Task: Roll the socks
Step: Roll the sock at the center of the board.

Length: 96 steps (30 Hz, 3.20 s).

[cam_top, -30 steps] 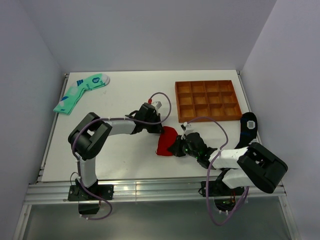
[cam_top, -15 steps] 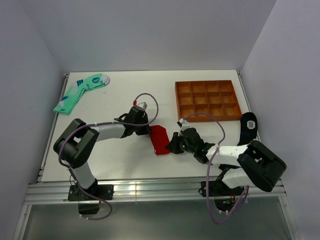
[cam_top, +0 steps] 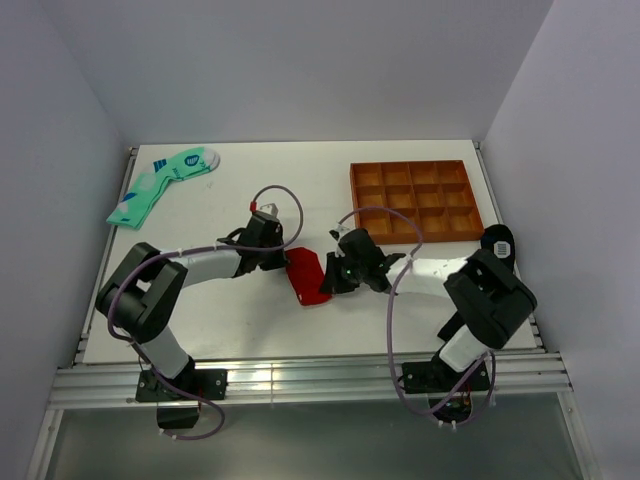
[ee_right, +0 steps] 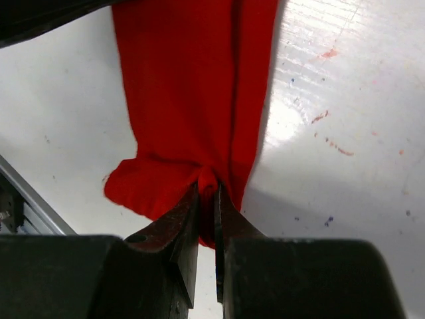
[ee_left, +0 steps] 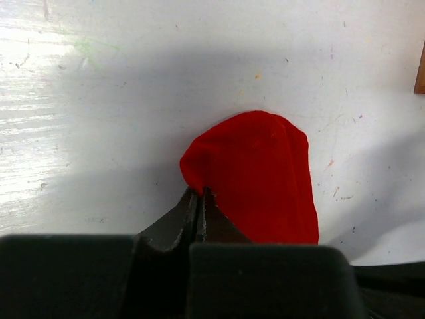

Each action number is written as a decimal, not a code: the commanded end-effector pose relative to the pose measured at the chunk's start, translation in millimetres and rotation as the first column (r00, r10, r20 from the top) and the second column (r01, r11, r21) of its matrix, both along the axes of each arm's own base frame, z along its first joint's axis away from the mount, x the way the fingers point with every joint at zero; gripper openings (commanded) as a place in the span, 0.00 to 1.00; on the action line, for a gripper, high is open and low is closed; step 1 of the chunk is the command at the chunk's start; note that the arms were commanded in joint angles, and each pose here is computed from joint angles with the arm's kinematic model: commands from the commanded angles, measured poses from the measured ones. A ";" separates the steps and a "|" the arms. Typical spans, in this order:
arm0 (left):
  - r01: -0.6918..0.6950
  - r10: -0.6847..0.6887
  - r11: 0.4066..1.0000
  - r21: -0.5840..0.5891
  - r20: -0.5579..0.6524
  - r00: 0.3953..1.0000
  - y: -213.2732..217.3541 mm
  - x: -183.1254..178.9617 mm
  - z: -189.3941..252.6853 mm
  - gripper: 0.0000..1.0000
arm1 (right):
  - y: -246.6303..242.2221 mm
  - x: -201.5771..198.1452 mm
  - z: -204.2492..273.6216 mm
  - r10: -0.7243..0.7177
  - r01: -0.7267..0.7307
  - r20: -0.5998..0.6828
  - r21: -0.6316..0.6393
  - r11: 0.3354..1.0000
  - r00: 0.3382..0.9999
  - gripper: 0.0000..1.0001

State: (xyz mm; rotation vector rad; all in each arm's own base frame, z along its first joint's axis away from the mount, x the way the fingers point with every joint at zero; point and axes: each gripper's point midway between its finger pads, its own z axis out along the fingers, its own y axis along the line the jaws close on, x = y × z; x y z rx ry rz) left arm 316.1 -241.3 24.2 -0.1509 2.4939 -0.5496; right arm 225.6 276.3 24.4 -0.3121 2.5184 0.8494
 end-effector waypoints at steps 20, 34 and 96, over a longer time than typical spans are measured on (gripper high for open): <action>0.013 0.020 0.991 -0.132 0.247 0.969 -8.5 3.6 39.4 0.41 | -35.1 -5.8 -37.1 -0.011 -0.184 -0.479 -0.358 0.915 0.878 0.00; 0.093 -0.114 0.993 0.066 0.466 0.878 -28.6 -59.1 102.4 0.59 | -31.4 3.4 -30.2 -0.026 -0.194 -0.503 -0.380 0.904 0.864 0.00; 0.379 -0.471 0.882 0.280 0.484 0.738 -92.6 -114.3 10.4 0.60 | -19.3 13.0 -20.1 0.044 -0.291 -0.567 -0.352 0.890 0.823 0.00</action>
